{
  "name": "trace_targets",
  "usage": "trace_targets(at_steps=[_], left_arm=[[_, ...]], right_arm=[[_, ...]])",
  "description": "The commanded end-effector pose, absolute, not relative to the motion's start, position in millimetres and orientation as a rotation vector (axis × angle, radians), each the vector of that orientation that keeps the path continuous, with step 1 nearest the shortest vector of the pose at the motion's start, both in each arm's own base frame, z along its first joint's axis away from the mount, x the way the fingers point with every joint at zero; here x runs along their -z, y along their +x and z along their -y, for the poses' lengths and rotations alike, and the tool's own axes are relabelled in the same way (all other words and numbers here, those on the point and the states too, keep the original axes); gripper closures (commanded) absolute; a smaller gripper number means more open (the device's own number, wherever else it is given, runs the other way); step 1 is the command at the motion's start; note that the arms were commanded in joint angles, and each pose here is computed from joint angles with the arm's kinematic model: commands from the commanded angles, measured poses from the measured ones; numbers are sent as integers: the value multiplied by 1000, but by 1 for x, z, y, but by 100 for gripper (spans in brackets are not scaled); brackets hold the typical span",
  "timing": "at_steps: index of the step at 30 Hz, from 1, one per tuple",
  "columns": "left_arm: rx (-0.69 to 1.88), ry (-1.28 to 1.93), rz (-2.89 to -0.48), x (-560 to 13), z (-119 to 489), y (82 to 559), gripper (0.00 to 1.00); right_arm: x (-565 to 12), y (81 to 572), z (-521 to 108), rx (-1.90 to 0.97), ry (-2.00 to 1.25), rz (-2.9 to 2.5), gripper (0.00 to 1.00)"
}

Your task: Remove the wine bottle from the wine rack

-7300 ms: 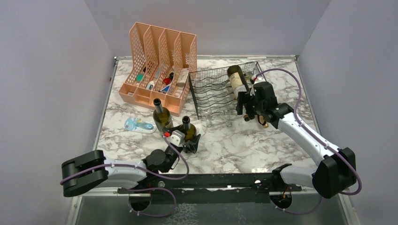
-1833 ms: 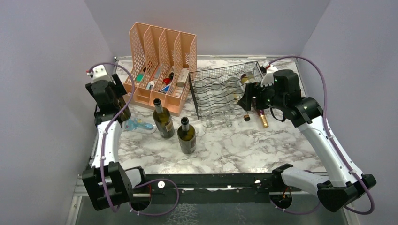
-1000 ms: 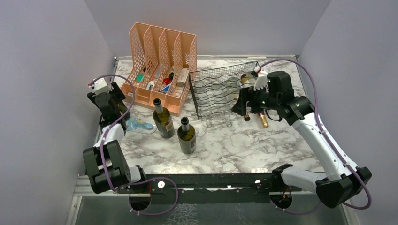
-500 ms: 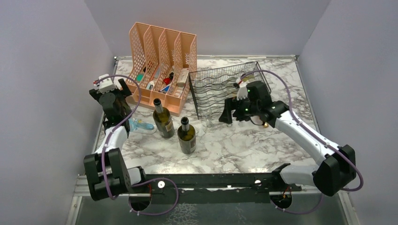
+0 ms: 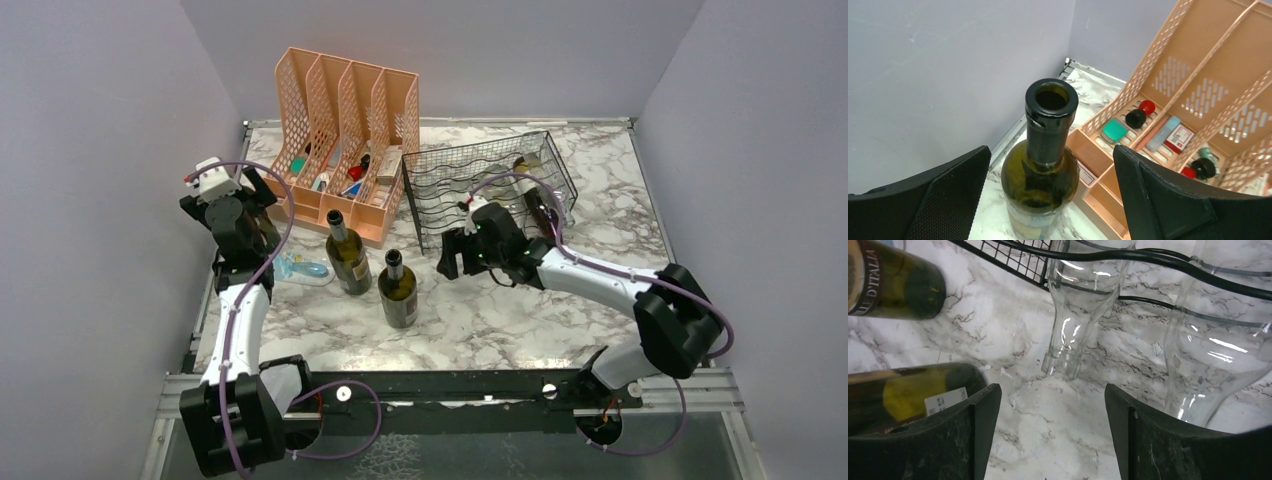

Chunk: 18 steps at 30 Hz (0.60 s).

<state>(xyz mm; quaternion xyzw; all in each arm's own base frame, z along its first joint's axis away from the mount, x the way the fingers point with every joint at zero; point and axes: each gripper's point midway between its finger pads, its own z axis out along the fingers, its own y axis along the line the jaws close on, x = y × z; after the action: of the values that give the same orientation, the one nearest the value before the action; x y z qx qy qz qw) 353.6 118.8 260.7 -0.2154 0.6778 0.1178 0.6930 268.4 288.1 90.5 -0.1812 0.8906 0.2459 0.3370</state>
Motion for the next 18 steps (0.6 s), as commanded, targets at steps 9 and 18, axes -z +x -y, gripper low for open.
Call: trace_targets(at_steps=[9,18], left_arm=[[49,-353,-1520,-337,-56,325,1],[333,-41,-1475,-372,23,307,1]], right_arm=[[-59,314,-299,-422,-203,-2200,39],[-51,303,-300,-430,-248,-2217,70]])
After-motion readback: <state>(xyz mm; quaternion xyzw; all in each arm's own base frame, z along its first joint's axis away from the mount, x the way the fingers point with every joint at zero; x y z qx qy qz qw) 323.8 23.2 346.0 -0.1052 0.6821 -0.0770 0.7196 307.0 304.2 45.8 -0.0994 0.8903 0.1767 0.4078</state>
